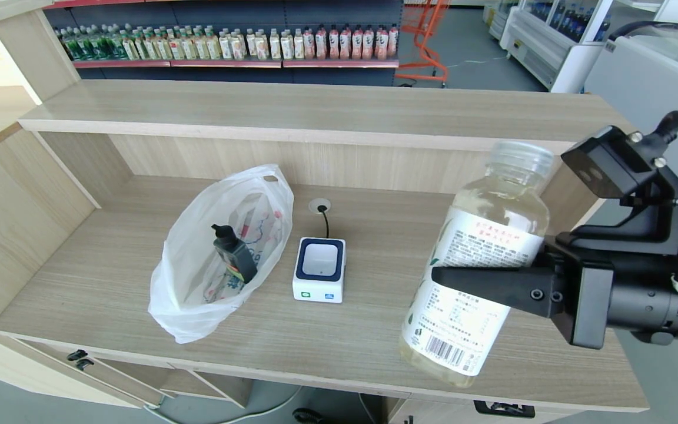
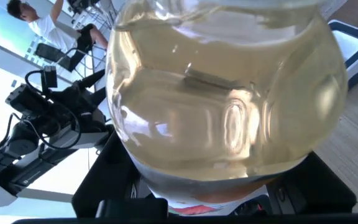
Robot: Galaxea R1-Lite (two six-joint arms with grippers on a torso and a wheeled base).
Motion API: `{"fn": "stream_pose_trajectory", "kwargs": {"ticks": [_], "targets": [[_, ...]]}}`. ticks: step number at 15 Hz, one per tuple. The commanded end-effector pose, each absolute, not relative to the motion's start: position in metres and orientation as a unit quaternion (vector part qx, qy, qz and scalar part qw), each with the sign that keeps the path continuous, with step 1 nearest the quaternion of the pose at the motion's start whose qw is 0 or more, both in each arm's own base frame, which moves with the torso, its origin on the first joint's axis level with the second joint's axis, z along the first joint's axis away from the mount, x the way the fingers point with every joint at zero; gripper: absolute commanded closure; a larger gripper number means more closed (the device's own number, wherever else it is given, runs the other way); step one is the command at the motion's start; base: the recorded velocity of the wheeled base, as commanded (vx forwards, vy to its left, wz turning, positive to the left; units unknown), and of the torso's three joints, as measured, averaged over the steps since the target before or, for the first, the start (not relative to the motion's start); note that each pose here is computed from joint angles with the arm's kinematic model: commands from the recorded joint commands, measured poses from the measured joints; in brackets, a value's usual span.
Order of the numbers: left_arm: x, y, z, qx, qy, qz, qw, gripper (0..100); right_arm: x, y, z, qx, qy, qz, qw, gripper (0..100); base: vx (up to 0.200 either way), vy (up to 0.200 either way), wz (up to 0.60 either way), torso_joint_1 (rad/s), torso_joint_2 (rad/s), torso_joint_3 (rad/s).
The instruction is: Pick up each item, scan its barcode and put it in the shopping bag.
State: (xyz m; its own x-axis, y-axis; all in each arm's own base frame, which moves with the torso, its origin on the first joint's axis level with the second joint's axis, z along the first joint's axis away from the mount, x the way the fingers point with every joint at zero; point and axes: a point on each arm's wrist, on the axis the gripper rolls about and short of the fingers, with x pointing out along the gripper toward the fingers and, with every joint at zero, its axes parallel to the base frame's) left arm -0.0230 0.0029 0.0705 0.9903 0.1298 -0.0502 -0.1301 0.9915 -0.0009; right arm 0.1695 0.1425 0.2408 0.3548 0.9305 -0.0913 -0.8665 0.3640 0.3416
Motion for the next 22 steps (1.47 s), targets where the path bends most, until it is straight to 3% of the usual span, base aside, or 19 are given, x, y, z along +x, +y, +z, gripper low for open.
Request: {"fn": "stream_pose_trajectory", "kwargs": {"ticks": [1,4,8,9,14,22], "targets": [[-0.023,0.003,0.07,-0.002,0.025,0.065,0.998,0,0.168,0.141,0.242,0.118,0.133,0.552,0.815,100,0.0,0.0,0.0,0.0,0.0,0.0],[-0.023,0.003,0.07,-0.002,0.025,0.065,0.998,0,0.166,0.137,0.24,0.1,0.119,0.546,0.824,100,0.0,0.0,0.0,0.0,0.0,0.0],[-0.023,0.003,0.07,-0.002,0.025,0.065,0.998,0,0.192,0.097,0.224,-0.118,0.013,0.459,0.88,100,0.0,0.0,0.0,0.0,0.0,0.0],[-0.023,0.003,0.07,-0.002,0.025,0.065,0.998,0,0.203,0.081,0.222,-0.214,-0.037,0.418,0.882,100,0.0,0.0,0.0,0.0,0.0,0.0],[-0.023,0.003,0.07,-0.002,0.025,0.065,0.998,0,0.201,0.064,0.211,-0.397,-0.104,0.373,0.832,100,0.0,0.0,0.0,0.0,0.0,0.0],[-0.023,0.003,0.07,-0.001,0.025,0.065,0.998,0,0.201,0.062,0.208,-0.436,-0.137,0.369,0.809,100,0.0,0.0,0.0,0.0,0.0,0.0]]}}
